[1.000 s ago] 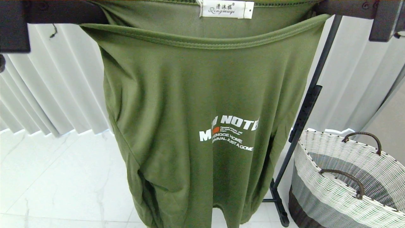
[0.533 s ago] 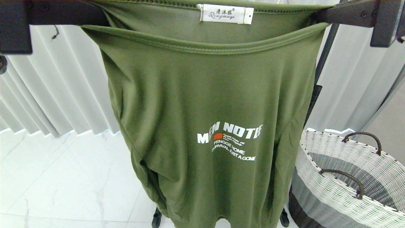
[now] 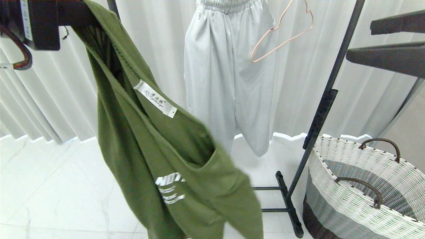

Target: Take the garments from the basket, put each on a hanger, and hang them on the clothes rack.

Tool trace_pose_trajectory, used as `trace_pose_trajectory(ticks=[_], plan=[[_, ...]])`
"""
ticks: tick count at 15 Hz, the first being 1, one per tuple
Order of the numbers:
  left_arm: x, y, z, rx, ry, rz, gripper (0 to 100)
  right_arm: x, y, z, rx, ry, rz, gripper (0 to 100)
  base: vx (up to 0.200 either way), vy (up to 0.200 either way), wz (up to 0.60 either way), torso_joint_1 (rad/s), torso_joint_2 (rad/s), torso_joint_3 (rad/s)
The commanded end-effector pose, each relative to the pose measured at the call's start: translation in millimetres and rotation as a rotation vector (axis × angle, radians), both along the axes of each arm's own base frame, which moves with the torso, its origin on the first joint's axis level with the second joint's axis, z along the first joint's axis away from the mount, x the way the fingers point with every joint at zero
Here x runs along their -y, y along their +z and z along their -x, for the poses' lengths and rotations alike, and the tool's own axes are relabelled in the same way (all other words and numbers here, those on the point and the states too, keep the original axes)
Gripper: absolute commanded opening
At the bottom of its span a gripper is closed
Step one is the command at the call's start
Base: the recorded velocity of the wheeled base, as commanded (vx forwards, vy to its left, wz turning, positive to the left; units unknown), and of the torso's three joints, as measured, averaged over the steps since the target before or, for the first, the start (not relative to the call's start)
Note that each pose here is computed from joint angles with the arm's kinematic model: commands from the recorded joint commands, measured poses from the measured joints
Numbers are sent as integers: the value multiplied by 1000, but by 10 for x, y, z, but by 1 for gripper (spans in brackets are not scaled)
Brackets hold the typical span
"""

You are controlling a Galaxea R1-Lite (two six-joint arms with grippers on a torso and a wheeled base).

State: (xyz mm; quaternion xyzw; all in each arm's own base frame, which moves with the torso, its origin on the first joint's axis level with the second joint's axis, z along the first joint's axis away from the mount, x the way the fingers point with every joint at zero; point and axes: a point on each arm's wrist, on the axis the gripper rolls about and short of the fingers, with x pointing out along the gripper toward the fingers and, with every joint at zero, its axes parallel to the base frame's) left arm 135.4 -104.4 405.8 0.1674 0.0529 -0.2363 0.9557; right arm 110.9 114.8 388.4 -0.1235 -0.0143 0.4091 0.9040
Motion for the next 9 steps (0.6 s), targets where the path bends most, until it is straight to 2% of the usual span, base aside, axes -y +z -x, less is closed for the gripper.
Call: trace_pose_trajectory(ticks=[1,2,4,5,6,9], plan=[[-14,-46,8,-7,2,-19,0,168,-49,53,7,-87,9,100,0,0,0,0,0,0],[-17,-59,11,-6,-1,-31,0,198,-84,0,5,-165,36,100,0,0,0,0,0,0],[-61,-77,62,9,-6,-62,0,402,-236,-165,-6,-512,215,100,0,0,0,0,0,0],[-71,-85,74,8,-6,-63,0,519,-341,-241,-19,-641,296,100,0,0,0,0,0,0],[-76,-100,81,4,-6,-66,0,621,-427,-289,-27,-717,354,100,0,0,0,0,0,0],[-77,-121,81,-2,-6,-71,0,823,-602,-368,7,-849,405,100,0,0,0,0,0,0]])
